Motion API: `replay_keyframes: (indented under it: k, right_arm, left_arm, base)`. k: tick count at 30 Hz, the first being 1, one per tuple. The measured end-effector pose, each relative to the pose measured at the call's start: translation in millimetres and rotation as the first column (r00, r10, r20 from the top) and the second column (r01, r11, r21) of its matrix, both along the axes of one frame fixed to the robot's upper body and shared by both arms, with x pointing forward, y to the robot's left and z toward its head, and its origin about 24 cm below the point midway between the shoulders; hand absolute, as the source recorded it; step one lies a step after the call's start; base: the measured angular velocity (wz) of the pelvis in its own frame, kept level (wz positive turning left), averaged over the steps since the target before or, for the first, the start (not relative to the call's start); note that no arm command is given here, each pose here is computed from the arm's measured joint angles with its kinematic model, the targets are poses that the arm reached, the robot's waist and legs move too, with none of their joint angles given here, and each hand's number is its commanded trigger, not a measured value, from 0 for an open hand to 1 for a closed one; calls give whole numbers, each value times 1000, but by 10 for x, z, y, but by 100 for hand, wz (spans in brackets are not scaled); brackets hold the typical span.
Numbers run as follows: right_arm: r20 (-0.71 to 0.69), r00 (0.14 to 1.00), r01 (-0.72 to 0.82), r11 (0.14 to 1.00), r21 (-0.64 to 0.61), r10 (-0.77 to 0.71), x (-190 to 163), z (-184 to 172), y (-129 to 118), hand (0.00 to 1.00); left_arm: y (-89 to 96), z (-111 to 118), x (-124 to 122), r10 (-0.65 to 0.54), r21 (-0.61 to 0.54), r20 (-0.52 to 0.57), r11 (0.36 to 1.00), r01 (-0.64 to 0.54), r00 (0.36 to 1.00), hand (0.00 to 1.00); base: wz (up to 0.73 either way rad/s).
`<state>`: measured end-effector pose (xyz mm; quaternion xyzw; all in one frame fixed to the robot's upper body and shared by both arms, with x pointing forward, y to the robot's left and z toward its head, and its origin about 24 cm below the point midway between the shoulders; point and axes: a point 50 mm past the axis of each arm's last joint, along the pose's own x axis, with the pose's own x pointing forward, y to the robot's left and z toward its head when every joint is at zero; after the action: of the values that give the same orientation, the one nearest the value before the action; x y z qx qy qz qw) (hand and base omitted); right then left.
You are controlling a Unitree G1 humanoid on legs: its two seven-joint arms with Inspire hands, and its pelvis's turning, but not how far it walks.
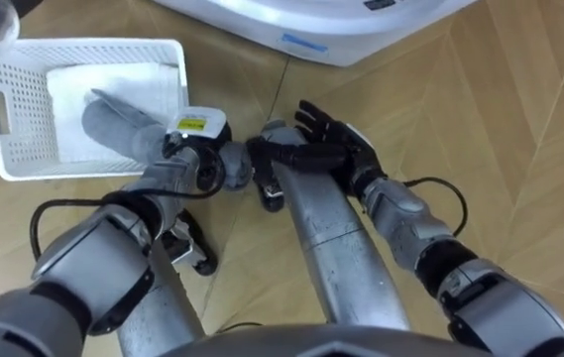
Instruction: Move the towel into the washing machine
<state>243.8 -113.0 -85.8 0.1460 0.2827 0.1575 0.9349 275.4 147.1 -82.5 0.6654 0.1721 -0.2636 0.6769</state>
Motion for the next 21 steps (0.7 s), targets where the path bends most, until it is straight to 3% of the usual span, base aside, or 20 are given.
replay_keyframes:
  k: [10, 16, 21]
  right_arm:
    - [-96, 995, -17, 993, -120, 5, -246, -222, -163, 0]
    - [-112, 994, -26, 974, -227, 1, -312, -283, -402, 0]
    - [-94, 995, -68, 941, -332, 39, -268, -259, -540, 0]
  left_arm:
    - [-63, -134, -178, -50, -31, -64, 998, 49, 997, 100]
    - [-31, -55, -119, -35, -122, 15, 992, 37, 999, 100]
    - [136, 120, 31, 94, -240, 141, 969, -58, 985, 100]
  base:
    - [-4]
    - [14]
    - [17]
